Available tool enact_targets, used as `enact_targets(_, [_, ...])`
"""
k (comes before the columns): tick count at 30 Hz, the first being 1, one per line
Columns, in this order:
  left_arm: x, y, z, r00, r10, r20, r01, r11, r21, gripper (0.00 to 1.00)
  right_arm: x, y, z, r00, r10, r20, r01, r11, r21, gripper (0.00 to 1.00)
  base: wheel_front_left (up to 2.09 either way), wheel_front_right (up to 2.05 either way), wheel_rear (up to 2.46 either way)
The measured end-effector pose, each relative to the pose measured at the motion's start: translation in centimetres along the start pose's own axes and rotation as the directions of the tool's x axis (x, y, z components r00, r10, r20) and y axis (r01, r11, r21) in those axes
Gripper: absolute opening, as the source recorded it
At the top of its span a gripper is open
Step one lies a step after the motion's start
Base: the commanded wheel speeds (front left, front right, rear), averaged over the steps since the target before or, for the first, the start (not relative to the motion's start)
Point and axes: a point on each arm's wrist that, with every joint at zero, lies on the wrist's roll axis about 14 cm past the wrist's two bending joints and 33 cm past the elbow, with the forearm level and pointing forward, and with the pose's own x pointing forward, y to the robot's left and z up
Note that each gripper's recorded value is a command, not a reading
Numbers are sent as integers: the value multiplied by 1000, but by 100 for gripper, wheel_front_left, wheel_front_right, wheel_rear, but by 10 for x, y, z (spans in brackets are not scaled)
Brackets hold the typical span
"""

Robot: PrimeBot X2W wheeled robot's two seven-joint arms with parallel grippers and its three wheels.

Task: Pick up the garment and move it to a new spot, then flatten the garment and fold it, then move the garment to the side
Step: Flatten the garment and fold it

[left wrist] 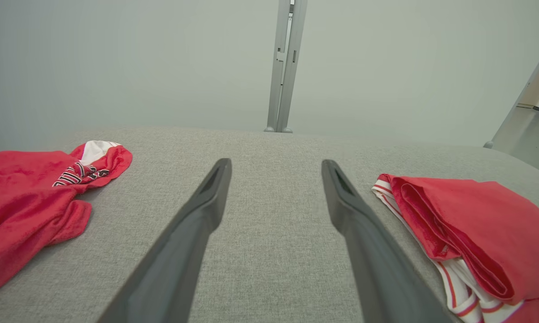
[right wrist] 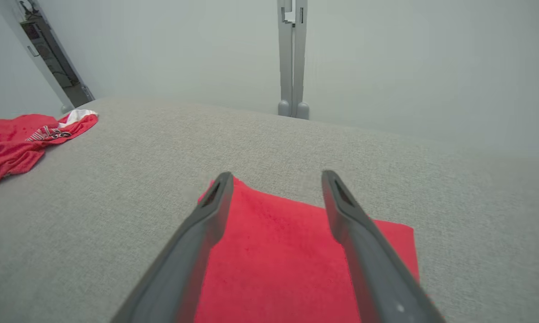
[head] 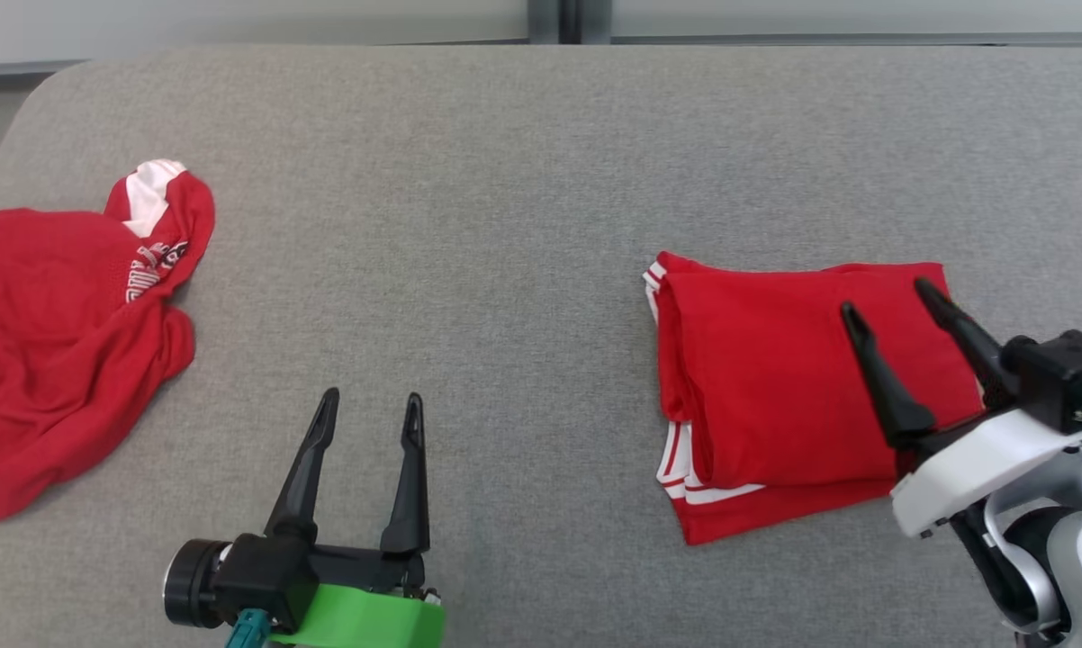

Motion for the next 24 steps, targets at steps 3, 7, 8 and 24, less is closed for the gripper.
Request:
enact_targets(3, [2, -2, 4, 1000, -3, 15, 3, 1000, -2, 100, -9, -20, 3, 997, -64, 41, 66, 997, -28, 100, 0, 0, 0])
enact_targets(7, [0, -2, 9, 1000, -2, 27, 2, 1000, -3, 100, -23, -31, 0, 988, -122, 91, 125, 992, -34, 100, 0, 0, 0])
enact_targets(8, [-2, -3, 10, 1000, 0, 28, 1, 1000, -7, 100, -27, -31, 1, 985, -133, 112, 137, 990, -27, 100, 0, 0, 0])
enact_targets(24, [-32, -5, 32, 996, -8, 89, 9, 1000, -17, 100, -83, -26, 22, 932, -207, 299, 217, 976, -2, 100, 0, 0, 0])
